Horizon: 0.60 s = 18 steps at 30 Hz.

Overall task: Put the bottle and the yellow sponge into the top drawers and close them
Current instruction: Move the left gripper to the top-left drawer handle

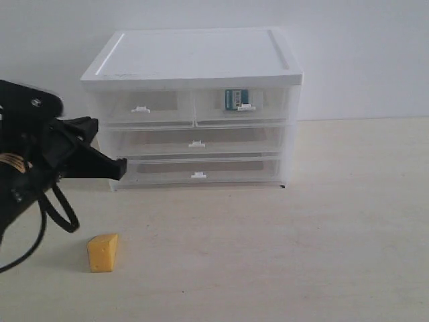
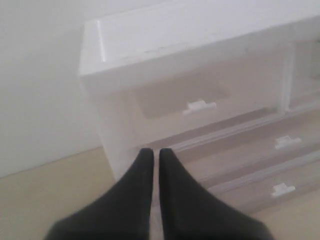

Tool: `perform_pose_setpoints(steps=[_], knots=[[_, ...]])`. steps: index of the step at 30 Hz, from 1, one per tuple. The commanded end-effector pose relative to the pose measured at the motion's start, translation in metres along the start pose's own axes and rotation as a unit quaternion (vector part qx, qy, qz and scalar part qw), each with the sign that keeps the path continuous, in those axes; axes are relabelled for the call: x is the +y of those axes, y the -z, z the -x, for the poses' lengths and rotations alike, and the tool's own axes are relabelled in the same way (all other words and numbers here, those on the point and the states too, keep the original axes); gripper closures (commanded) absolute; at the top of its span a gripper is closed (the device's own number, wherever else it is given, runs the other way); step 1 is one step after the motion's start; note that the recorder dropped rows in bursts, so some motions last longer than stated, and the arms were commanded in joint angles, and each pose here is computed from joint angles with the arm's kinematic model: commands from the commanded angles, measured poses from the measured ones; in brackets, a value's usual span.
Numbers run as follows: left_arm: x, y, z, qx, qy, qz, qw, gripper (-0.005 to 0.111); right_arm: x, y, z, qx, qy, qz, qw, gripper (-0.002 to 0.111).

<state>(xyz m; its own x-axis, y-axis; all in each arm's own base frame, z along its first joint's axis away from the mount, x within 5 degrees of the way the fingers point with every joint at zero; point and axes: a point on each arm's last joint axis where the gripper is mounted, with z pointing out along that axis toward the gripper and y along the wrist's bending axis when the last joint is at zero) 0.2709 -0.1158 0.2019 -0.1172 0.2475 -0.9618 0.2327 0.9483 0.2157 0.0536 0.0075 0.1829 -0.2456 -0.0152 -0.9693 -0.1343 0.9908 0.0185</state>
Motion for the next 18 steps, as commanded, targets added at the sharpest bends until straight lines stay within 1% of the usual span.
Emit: perform_pose_setpoints(steps=[1, 3, 4, 6, 8, 9, 11, 12, 13, 14, 15, 18], knots=[[-0.018, -0.02, -0.013, 0.012, -0.012, -0.01, 1.0, 0.103, 0.0, 0.0, 0.001, -0.006, 0.003, -0.002, 1.0, 0.108], [-0.024, -0.032, -0.019, 0.024, 0.003, -0.021, 0.999, 0.103, 0.0, 0.0, 0.001, -0.006, 0.003, -0.002, 1.0, 0.108], [-0.029, -0.04, -0.021, 0.024, 0.011, -0.027, 0.999, 0.101, 0.0, 0.0, 0.001, -0.006, 0.003, -0.002, 1.0, 0.108], [-0.032, -0.048, -0.021, 0.021, 0.03, -0.027, 0.999, 0.09, 0.0, 0.0, 0.001, -0.006, 0.003, -0.002, 1.0, 0.108], [-0.036, -0.054, -0.02, 0.015, 0.038, -0.038, 0.998, 0.071, 0.0, 0.0, 0.001, -0.006, 0.003, -0.002, 1.0, 0.108], [-0.039, -0.059, -0.02, 0.011, 0.053, -0.045, 0.997, 0.049, 0.0, 0.0, 0.001, -0.006, 0.003, -0.002, 1.0, 0.108], [-0.04, -0.067, -0.018, 0.009, 0.065, -0.037, 0.997, 0.028, 0.0, 0.0, 0.001, -0.006, 0.003, -0.002, 1.0, 0.108], [-0.04, -0.073, -0.019, 0.013, 0.075, -0.029, 0.997, 0.027, 0.0, 0.0, 0.001, -0.006, 0.003, -0.002, 1.0, 0.108], [-0.042, -0.078, -0.019, 0.014, 0.076, -0.029, 0.997, 0.033, 0.0, 0.0, 0.001, -0.006, 0.003, -0.002, 1.0, 0.108], [-0.044, -0.084, -0.019, 0.012, 0.077, -0.029, 0.997, 0.041, 0.0, 0.0, 0.001, -0.007, 0.002, -0.002, 1.0, 0.108], [-0.045, -0.086, -0.019, 0.011, 0.078, -0.027, 0.996, 0.044, 0.0, 0.0, 0.001, -0.007, 0.002, -0.002, 1.0, 0.108], [-0.044, -0.097, -0.02, 0.007, 0.099, -0.005, 0.995, 0.046, 0.0, 0.0, 0.001, -0.007, 0.002, -0.002, 1.0, 0.108]])
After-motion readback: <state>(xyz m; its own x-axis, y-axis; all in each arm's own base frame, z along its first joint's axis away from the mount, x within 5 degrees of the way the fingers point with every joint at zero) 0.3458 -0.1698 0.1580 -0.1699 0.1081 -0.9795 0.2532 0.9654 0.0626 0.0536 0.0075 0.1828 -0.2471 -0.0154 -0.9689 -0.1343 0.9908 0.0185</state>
